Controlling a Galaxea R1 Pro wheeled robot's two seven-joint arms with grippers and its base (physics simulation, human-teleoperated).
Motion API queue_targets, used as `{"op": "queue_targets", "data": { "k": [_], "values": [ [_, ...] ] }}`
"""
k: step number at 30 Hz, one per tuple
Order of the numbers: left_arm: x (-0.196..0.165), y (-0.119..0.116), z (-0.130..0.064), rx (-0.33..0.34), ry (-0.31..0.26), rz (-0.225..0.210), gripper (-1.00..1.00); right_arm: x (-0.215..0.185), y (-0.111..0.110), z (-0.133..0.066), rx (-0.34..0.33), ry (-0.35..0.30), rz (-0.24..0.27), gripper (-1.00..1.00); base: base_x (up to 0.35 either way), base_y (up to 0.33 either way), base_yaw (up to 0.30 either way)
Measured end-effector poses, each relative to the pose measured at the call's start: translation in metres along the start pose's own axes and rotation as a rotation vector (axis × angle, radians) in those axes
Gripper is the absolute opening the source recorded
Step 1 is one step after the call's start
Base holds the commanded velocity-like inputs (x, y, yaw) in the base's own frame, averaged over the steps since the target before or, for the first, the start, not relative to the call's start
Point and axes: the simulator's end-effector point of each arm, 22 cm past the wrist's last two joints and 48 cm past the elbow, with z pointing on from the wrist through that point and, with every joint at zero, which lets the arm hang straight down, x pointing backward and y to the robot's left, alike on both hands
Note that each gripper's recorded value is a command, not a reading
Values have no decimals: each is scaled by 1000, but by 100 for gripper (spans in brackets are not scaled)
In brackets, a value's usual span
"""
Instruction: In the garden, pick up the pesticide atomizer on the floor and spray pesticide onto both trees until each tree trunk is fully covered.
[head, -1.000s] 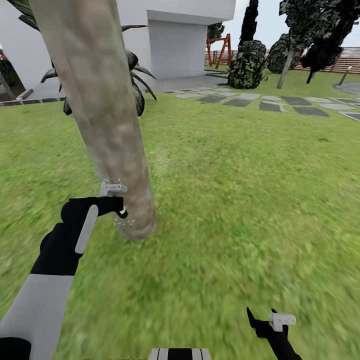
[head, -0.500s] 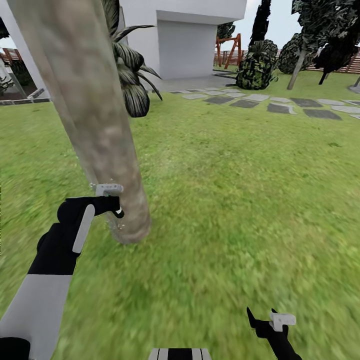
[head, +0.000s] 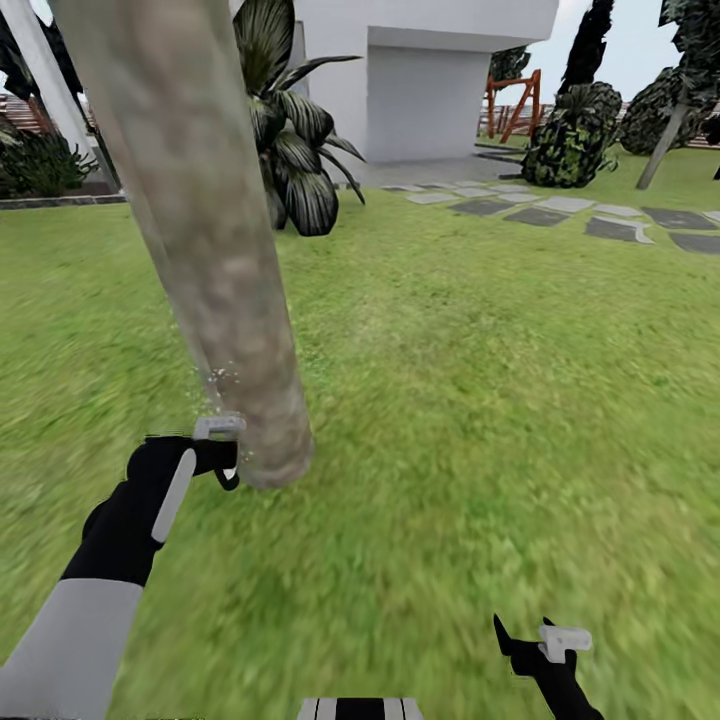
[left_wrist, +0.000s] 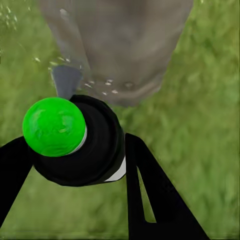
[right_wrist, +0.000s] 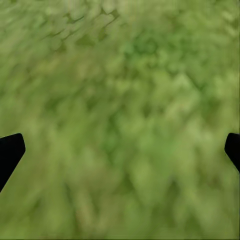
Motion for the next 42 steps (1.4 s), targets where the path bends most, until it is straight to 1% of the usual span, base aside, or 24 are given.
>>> {"op": "queue_targets", "data": {
  "k": [4, 6, 7, 10, 12, 13, 14, 15, 16, 18, 20, 24, 32, 39, 42],
  "values": [
    [13, 1, 15, -4, 10, -5, -100, -1, 0, 0, 0, -1, 0, 100, 82, -269, 134],
    [28, 6, 28, -13, 30, -11, -100, -1, 0, 0, 0, -1, 0, 100, 82, -269, 7],
    [33, 7, 33, -15, 29, -15, -100, -1, 0, 0, 0, -1, 0, 100, 82, -269, 2],
    [51, 10, 46, -22, 55, -19, -100, 0, 0, 0, -1, 0, 1, 100, 82, -269, 0],
    [58, 11, 54, -26, 43, -23, -100, 0, 0, 0, -1, 0, 1, 100, 50, -270, 0],
    [61, 12, 57, -28, 45, -24, -100, 0, 0, 0, -1, 0, 1, 100, 17, -273, 0],
    [68, 13, 60, -29, 57, -25, -100, 0, 0, 0, -1, 0, 1, 100, 6, -274, 0],
    [83, 15, 65, -34, 90, -28, -100, 0, 0, 0, -1, 0, 1, 100, 2, -274, 0],
    [92, 17, 70, -38, 101, -29, -100, 0, 0, 0, -1, 0, 1, 100, 1, -274, 0],
    [101, 20, 77, -44, 91, -35, -100, 0, 0, 0, -1, 0, 1, 100, 0, -274, 0],
    [116, 22, 83, -50, 108, -42, -100, -1, 0, 0, -1, 0, 0, 100, 0, -274, 46],
    [120, 24, 84, -54, 112, -44, -100, -1, 0, 0, 0, -1, 1, 100, 0, -259, 218],
    [120, 26, 84, -57, 112, -47, -100, -1, 0, 0, 0, -1, 0, 100, 7, -29, 259],
    [119, 24, 84, -54, 110, -47, -100, 0, 0, 0, -1, 0, 1, 100, 105, -229, 22],
    [119, 24, 84, -54, 110, -47, -100, 0, 0, 0, -2, 0, 0, 100, 10, -271, 157]
  ]
}}
